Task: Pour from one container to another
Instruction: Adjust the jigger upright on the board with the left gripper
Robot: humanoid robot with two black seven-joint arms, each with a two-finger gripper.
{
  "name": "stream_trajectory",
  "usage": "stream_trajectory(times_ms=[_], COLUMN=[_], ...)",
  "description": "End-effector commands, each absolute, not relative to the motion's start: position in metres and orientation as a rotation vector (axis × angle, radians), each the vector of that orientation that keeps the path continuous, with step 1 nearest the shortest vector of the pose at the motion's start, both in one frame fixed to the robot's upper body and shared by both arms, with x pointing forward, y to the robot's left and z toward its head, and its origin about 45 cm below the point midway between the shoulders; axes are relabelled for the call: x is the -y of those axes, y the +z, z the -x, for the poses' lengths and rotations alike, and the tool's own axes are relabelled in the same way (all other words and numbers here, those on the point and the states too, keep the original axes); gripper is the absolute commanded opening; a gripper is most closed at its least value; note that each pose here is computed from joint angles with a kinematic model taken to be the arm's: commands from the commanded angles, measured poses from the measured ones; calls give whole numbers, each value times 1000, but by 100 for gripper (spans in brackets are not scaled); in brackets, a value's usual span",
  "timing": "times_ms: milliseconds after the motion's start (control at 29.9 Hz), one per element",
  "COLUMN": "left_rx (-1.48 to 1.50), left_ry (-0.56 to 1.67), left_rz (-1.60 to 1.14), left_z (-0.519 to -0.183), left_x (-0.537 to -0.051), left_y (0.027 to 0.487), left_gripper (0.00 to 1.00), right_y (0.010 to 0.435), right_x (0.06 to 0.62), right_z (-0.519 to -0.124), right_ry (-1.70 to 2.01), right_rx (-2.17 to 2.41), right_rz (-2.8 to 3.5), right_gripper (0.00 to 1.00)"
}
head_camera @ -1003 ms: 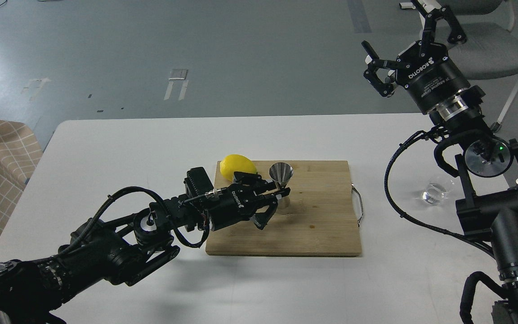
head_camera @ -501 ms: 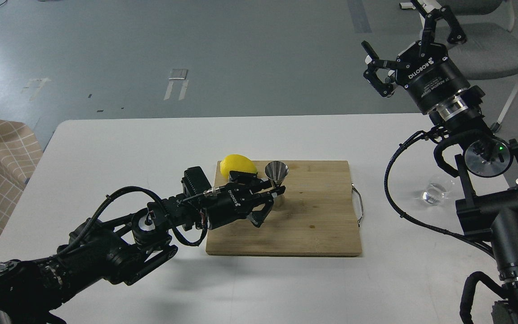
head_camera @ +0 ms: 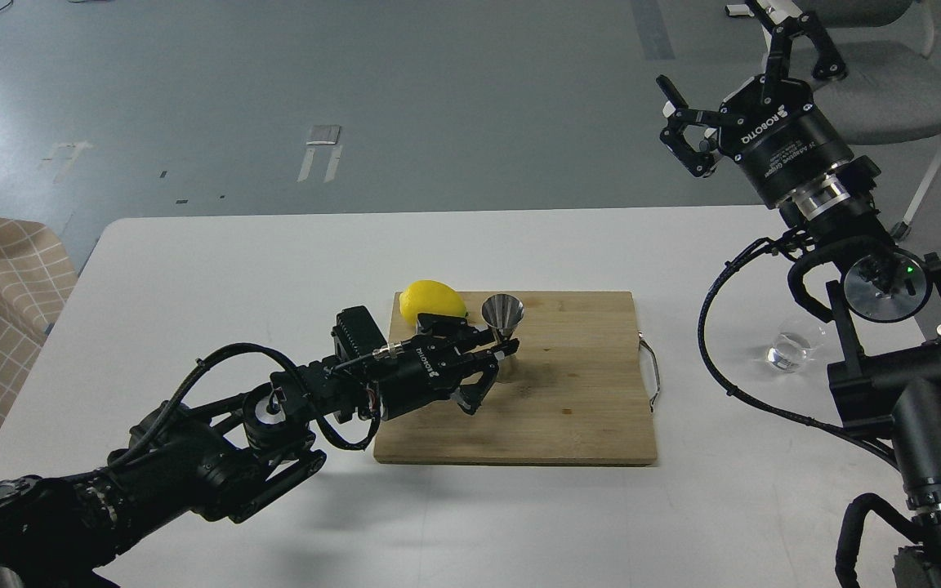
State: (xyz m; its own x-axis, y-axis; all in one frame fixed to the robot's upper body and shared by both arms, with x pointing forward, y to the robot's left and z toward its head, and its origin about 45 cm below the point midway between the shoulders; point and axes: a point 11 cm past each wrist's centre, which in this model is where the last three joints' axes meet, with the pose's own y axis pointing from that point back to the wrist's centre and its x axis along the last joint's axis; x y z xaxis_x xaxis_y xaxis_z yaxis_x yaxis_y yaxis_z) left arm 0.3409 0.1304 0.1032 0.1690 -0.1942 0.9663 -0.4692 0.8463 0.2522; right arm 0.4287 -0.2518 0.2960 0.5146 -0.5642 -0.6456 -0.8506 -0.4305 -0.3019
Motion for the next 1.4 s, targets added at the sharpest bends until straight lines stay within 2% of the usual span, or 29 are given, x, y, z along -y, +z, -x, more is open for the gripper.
stream_trajectory(times_ms=[0, 201, 267, 368, 769, 802, 902, 969, 1036, 1370], left_rx=[1409, 1412, 1421, 1422, 1424, 1424, 1430, 1436, 1442, 1438], left_ry=[213, 213, 221, 222, 220, 217, 211, 213, 215, 216], left_rz=[-575, -569, -560, -561, -557, -557, -548, -544, -536, -526], left_z=[-341, -340, -340, -340, -338, -338, -336, -336, -335, -331], left_x=[-131, -130, -129, -130, -129, -129, -128, -129, -128, -127], left_y=[103, 103, 104, 104, 103, 103, 103, 103, 104, 102], left_gripper=[16, 19, 28, 31, 32, 33, 46, 49, 55, 69], right_y=[296, 296, 296, 296, 296, 296, 296, 296, 296, 296], right_x=[252, 252, 252, 252, 252, 252, 252, 252, 252, 252], right_z=[-429, -429, -429, -429, -429, -429, -429, -429, -429, -429], right_ry=[611, 612, 612, 611, 612, 612, 612, 612, 611, 612], right_rx=[-1149, -1149, -1149, -1150, -1149, -1149, -1149, -1149, -1150, -1149], right_rz=[2148, 2150, 2150, 2148, 2149, 2150, 2150, 2149, 2148, 2150], right_gripper=[100, 100, 100, 100, 100, 100, 100, 100, 100, 100])
